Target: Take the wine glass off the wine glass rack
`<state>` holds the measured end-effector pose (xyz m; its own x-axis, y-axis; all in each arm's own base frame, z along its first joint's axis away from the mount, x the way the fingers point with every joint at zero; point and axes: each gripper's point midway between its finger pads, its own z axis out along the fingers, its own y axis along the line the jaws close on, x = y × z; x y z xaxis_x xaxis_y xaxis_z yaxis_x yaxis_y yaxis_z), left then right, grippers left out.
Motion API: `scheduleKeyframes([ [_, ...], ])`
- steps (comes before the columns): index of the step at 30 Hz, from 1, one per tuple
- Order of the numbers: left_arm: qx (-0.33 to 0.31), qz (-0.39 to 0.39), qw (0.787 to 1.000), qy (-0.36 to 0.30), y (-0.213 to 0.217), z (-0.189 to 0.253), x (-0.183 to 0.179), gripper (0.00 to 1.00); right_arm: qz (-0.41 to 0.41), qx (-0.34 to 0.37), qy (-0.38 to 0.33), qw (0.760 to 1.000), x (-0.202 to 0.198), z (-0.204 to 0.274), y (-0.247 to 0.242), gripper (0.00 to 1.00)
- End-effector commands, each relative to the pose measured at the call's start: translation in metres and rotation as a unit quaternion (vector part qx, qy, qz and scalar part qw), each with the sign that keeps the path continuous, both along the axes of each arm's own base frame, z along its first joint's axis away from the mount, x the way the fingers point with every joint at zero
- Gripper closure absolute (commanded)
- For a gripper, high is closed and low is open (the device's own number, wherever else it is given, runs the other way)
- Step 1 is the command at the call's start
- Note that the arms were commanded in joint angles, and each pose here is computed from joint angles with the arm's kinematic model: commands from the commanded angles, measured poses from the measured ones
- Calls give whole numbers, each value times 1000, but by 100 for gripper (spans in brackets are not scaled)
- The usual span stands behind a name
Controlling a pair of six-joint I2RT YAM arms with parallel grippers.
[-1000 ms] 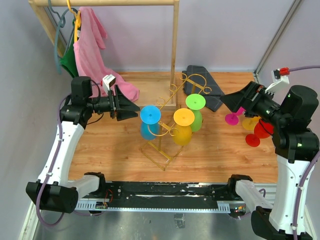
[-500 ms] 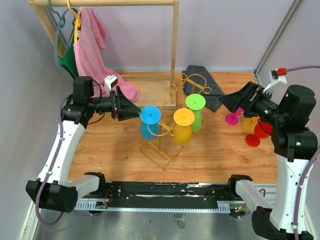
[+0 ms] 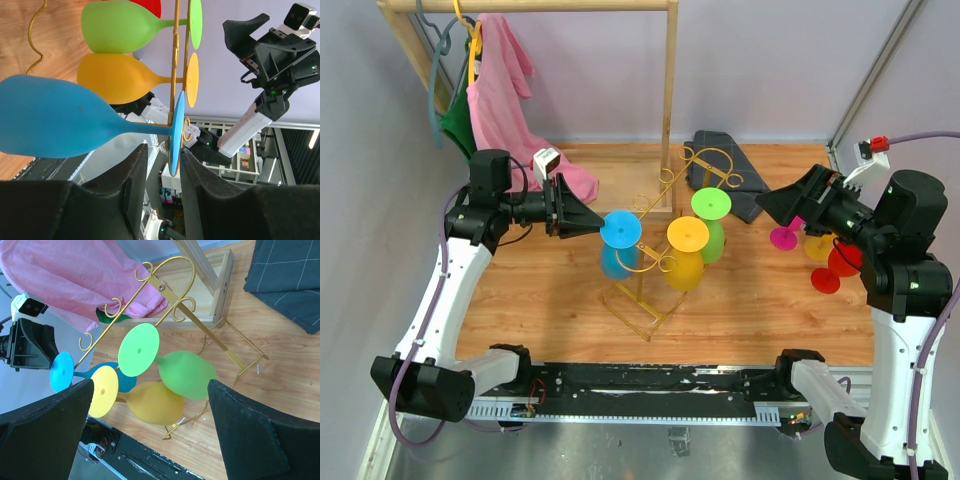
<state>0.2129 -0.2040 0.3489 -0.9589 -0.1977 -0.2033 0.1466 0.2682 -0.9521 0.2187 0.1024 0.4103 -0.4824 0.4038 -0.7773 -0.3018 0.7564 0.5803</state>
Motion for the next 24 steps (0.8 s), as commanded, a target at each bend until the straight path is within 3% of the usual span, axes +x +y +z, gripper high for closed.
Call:
scheduleKeyframes([
  [1, -7, -14, 1000, -5, -2, 9, -5, 65, 5, -3, -16, 1000, -1, 4, 3, 1],
  [9, -6, -16, 1000, -6, -3, 8, -7, 78, 6, -3, -17, 1000, -2, 5, 3, 1],
  [17, -9, -17, 1000, -11, -3, 13, -8, 99, 6, -1, -15, 1000, -3, 3, 4, 1],
  [24, -12, -19, 1000, -21, -3, 24, -8, 100, 6, -3, -13, 1000, -5, 1, 4, 2],
])
